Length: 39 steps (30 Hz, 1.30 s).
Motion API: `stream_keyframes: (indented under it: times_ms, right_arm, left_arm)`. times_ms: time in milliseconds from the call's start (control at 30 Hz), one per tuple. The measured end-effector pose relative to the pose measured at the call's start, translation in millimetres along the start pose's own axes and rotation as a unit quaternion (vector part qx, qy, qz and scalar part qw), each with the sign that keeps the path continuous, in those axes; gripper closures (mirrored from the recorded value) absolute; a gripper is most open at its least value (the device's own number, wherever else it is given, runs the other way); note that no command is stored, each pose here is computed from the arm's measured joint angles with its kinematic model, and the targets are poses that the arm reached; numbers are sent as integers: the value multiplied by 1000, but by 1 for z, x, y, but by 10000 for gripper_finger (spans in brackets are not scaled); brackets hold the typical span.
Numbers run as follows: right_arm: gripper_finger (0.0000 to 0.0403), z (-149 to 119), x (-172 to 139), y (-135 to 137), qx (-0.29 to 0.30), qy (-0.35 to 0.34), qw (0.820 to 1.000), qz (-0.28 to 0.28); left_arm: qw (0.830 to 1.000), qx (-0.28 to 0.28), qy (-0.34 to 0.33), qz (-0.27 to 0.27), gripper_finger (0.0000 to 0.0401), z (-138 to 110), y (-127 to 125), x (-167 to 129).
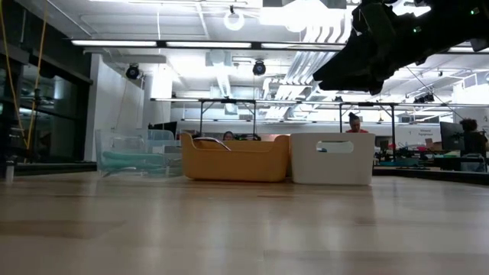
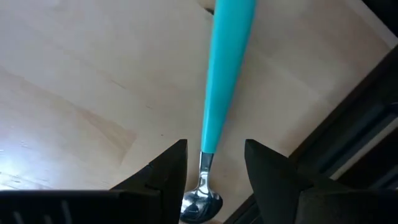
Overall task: Sort silverware by color (type)
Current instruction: Put the turquoise blue spoon into the transparent bin
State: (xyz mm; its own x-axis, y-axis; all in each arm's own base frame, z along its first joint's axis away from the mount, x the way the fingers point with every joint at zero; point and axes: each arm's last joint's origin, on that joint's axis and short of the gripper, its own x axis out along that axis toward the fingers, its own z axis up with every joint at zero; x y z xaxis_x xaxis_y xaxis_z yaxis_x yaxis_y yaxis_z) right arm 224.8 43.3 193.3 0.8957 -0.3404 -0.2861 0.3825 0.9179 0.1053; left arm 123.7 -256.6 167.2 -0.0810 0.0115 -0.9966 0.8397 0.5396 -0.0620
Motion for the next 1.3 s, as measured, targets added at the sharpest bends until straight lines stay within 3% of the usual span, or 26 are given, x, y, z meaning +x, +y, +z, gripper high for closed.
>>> stream_keyframes:
  times_ms: [633,767,933,1067,1200,1300]
  right_arm:
    - [213,0,0,0,0,0,1000,0]
    - [213,0,0,0,0,0,1000,0]
    - [213,0,0,0,0,0,1000,0]
    - [213,0,0,0,0,0,1000,0]
    - [213,0,0,0,0,0,1000,0]
    - [213,0,0,0,0,0,1000,0]
  left_arm:
    - [1000,4,-19,-5,256,-13,6,32]
    - [1000,-18,-18,-9,292,-13,13,33]
    - [999,-32,-19,-21,368,-12,26,32]
    - [998,-47,-22,-30,377,-12,45,31]
    - [998,-52,-30,24,376,-14,71,27]
    - [990,-70,-33,115,376,-19,96,18]
